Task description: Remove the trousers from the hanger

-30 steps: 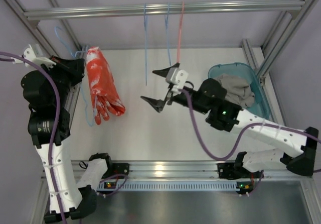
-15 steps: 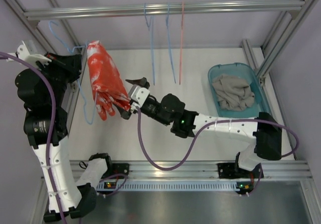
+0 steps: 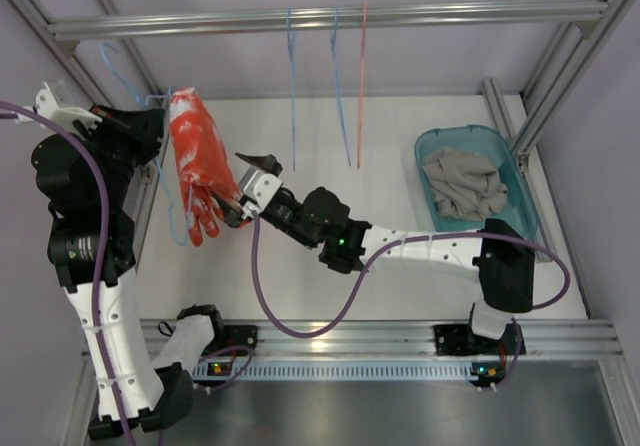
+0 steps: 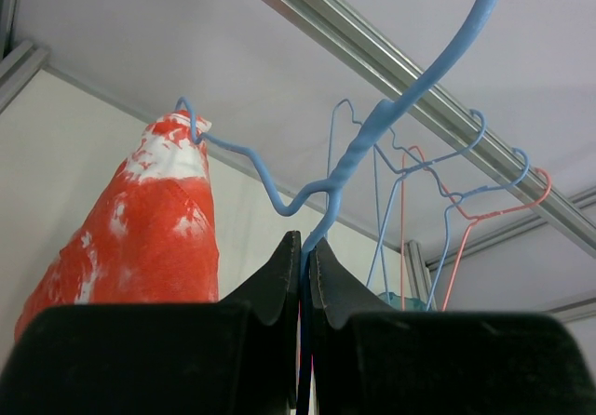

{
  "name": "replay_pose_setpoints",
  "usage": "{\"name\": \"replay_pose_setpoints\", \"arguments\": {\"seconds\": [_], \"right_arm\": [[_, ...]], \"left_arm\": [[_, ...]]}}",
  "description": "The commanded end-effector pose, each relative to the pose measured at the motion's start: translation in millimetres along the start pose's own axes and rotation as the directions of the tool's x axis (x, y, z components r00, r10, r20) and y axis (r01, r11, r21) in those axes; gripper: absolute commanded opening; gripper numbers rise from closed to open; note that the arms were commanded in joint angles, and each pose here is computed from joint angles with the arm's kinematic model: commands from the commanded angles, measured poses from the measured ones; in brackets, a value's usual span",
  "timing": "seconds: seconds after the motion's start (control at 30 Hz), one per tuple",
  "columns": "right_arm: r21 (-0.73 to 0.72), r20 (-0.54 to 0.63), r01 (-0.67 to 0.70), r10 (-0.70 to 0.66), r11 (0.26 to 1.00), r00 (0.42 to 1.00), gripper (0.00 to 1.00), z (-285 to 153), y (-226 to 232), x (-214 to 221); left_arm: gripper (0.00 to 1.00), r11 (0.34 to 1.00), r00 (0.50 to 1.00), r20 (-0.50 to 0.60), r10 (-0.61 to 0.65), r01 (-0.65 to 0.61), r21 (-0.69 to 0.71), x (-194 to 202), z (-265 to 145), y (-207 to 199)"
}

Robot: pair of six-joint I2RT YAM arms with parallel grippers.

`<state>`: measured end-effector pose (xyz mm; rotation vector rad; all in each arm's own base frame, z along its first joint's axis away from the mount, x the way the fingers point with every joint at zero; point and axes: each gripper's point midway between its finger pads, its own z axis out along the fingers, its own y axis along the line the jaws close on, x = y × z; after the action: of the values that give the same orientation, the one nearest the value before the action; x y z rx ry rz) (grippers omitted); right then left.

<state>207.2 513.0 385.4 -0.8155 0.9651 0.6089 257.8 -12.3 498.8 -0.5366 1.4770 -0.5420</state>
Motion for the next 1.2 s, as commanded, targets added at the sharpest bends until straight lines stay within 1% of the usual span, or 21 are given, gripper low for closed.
{"name": "replay_pose_setpoints", "arguments": {"seconds": [0.0, 0.07, 0.2, 0.33, 0.4, 0.5, 0.6, 0.8, 1.17], "right_arm": [[-0.007, 0.113, -0.038, 0.039, 0.999, 0.993, 0.81, 1, 2, -33], [-0.024, 0.12, -0.026, 0.029, 0.999, 0.992, 0.79, 0, 8, -33], [-0.026, 0.125, -0.018, 0.021, 0.999, 0.992, 0.68, 6, 13, -32], [-0.024, 0.124, -0.011, 0.014, 1.0, 0.992, 0.63, 11, 14, -28], [-0.031, 0.119, -0.006, 0.009, 1.0, 0.993, 0.61, 12, 18, -23], [-0.039, 0.118, 0.018, -0.013, 0.999, 0.993, 0.61, 13, 22, -17], [-0.015, 0.116, 0.039, -0.037, 0.999, 0.993, 0.6, 19, 17, -11], [0.053, 0.077, 0.033, -0.037, 0.998, 0.996, 0.56, 33, -1, 3], [0.11, 0.045, 0.039, -0.044, 0.993, 0.998, 0.54, 50, -12, 16]], "left_arm": [[0.0, 0.985, 0.981, 0.192, -0.008, -0.025, 0.169, -54, -17, -50], [0.0, 0.985, 0.981, 0.192, -0.01, -0.023, 0.17, -54, -17, -50], [0.0, 0.986, 0.982, 0.187, -0.017, -0.015, 0.167, -53, -15, -49], [0.0, 0.986, 0.983, 0.181, -0.021, -0.009, 0.165, -51, -14, -47], [0.0, 0.986, 0.983, 0.181, -0.024, -0.006, 0.164, -51, -14, -47], [0.0, 0.987, 0.983, 0.181, -0.027, -0.003, 0.163, -52, -13, -47], [0.0, 0.986, 0.984, 0.177, -0.032, 0.001, 0.169, -51, -14, -48], [0.0, 0.985, 0.984, 0.176, -0.035, 0.004, 0.174, -50, -16, -48], [0.0, 0.983, 0.985, 0.163, -0.057, 0.027, 0.18, -47, -17, -48]]}}
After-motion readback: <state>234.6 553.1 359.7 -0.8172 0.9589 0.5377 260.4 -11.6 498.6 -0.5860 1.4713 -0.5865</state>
